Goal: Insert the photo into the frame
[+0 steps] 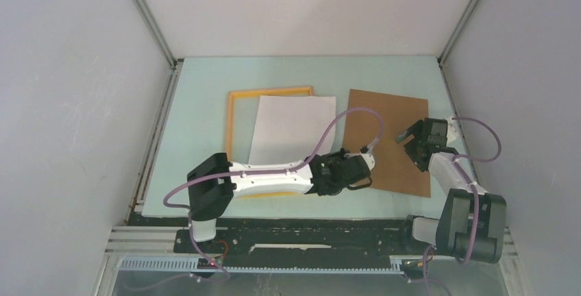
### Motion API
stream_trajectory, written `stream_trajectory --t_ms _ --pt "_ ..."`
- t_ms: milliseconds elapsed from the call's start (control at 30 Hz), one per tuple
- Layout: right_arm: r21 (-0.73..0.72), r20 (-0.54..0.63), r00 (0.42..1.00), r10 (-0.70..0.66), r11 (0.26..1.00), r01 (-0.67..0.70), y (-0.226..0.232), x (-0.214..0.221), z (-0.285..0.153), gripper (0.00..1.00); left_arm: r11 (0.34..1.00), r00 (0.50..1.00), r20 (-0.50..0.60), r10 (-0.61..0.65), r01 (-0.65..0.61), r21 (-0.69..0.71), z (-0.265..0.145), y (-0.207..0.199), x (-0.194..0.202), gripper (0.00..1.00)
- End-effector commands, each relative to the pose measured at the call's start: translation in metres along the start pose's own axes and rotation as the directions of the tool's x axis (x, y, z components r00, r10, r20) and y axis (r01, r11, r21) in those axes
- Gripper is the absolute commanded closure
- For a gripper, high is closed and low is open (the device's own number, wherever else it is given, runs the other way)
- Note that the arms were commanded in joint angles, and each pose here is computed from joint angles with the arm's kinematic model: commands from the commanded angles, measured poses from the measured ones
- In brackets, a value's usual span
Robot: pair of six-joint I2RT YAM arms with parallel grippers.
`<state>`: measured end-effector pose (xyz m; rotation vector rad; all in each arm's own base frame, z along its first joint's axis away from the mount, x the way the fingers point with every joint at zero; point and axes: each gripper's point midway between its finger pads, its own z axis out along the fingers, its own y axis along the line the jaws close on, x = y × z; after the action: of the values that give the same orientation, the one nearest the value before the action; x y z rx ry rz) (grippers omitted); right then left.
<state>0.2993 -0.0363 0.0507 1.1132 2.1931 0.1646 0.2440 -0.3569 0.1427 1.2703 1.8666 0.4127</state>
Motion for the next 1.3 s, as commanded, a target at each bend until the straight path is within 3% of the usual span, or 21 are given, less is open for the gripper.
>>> stream_trajectory --t_ms 0,167,267,433,733,1267 --pt "-0.023 0.013 1.0 -0.004 1.0 0.005 0.006 -0.002 0.001 0.01 0.999 0.999 0.022 -0.05 0.05 -0.014 0.007 -0.012 0.009 1.0" --pt "-0.027 0.009 1.0 -0.005 1.0 0.005 0.006 -0.001 0.001 0.01 0.998 0.998 -0.054 -0.029 0.026 -0.049 0.018 -0.013 0.033 1.0" --pt "-0.026 0.006 1.0 -0.007 1.0 0.007 0.006 -0.001 0.001 0.01 0.988 0.986 -0.113 -0.123 0.112 -0.104 0.02 -0.002 0.042 1.0" --pt "-0.024 0.003 1.0 -0.005 1.0 0.005 0.005 0.0 0.001 0.0 0.933 0.916 -0.229 -0.33 0.279 -0.226 0.013 0.015 0.067 1.0" --pt "-0.022 -0.005 1.0 -0.008 1.0 0.008 0.005 0.002 0.002 0.0 0.902 0.87 -0.265 -0.417 0.36 -0.238 0.011 0.001 0.069 1.0" --pt "-0.025 -0.005 1.0 -0.007 1.0 0.007 0.005 0.002 0.001 0.0 0.859 0.834 -0.208 -0.511 0.507 -0.078 0.001 -0.037 -0.006 1.0"
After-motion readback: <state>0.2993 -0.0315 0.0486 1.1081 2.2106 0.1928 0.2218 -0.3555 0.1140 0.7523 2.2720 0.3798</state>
